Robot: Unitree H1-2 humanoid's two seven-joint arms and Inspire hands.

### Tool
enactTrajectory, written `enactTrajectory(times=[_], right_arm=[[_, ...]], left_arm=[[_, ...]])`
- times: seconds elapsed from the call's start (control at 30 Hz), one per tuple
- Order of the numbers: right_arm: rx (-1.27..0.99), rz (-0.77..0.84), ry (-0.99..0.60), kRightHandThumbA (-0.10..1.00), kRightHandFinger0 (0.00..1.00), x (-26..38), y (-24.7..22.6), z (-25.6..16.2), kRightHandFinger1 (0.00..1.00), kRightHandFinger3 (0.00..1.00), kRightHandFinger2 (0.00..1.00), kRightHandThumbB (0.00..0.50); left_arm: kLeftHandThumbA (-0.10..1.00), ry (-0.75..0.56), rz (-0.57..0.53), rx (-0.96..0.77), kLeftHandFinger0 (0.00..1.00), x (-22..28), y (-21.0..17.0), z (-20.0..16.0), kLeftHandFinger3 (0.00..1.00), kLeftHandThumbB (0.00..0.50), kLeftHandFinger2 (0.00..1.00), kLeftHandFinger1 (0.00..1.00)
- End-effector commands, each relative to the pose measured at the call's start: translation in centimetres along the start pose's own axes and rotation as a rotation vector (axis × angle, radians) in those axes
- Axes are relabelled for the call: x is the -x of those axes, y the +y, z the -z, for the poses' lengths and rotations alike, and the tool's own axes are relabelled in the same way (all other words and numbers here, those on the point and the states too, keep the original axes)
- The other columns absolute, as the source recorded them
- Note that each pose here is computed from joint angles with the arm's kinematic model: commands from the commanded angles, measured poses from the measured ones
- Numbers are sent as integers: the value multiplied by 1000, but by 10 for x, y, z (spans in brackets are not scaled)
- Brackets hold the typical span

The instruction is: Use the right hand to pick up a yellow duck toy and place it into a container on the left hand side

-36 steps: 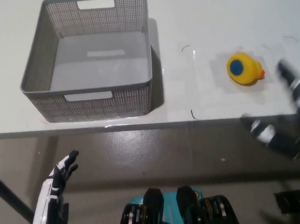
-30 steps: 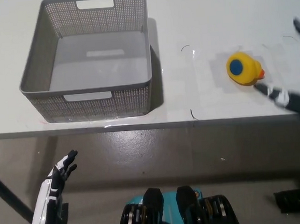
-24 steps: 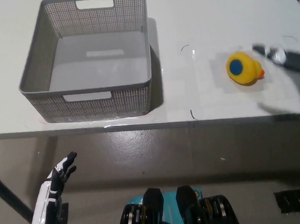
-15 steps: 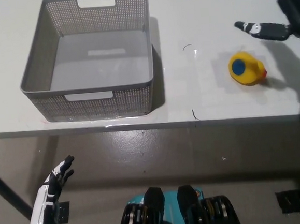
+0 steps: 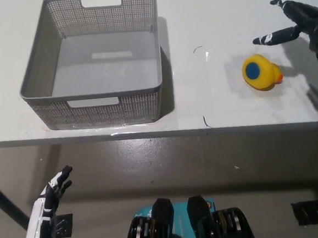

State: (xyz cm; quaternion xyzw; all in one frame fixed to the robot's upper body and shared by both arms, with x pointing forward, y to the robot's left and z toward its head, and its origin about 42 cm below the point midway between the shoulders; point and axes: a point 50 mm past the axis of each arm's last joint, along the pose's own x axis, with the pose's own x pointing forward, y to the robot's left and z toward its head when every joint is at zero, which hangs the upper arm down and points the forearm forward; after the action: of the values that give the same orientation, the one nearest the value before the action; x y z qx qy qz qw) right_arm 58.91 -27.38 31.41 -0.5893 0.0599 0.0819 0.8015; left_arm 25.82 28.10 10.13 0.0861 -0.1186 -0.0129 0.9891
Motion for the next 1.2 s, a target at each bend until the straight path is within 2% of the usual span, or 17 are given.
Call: enactTrajectory(times=[0.0, 0.53, 0.63, 0.77, 0.83, 1.07, 1.13, 1.17], right_arm=[[71, -10, -50, 988, 1000, -1, -40, -23, 1000, 1000, 1000, 500], [70, -212, 45, 1000, 1000, 0, -48, -22, 1000, 1000, 1000, 500], [91, -237, 43, 1000, 1000, -1, -40, -22, 1000, 1000, 1000, 463], [129, -264, 60, 1000, 1000, -1, -31, -20, 1000, 1000, 1000, 499], [155, -274, 69, 1000, 1000, -1, -29, -17, 1000, 1000, 1000, 500], [135, -299, 91, 1000, 1000, -1, -17, -6, 1000, 1000, 1000, 453], [138, -308, 99, 1000, 1000, -1, -10, -3, 1000, 1000, 1000, 499], [142, -305, 92, 1000, 1000, -1, -7, -2, 1000, 1000, 1000, 500]], left_arm=[[1000, -89, 6, -32, 1000, -1, 11, -13, 1000, 146, 1000, 1000], [1000, -92, 22, -34, 1000, -6, 9, -16, 1000, 136, 1000, 1000], [1000, -97, 29, -34, 1000, -6, 9, -17, 1000, 127, 1000, 1000], [1000, -105, 37, -39, 1000, -8, 11, -18, 1000, 126, 1000, 1000], [1000, -104, 40, -40, 1000, -9, 12, -18, 1000, 129, 1000, 1000], [1000, -109, 39, -48, 1000, -11, 13, -17, 1000, 134, 1000, 1000], [1000, -111, 37, -47, 1000, -12, 13, -18, 1000, 142, 1000, 1000], [1000, -112, 37, -47, 1000, -12, 13, -17, 1000, 140, 1000, 1000]])
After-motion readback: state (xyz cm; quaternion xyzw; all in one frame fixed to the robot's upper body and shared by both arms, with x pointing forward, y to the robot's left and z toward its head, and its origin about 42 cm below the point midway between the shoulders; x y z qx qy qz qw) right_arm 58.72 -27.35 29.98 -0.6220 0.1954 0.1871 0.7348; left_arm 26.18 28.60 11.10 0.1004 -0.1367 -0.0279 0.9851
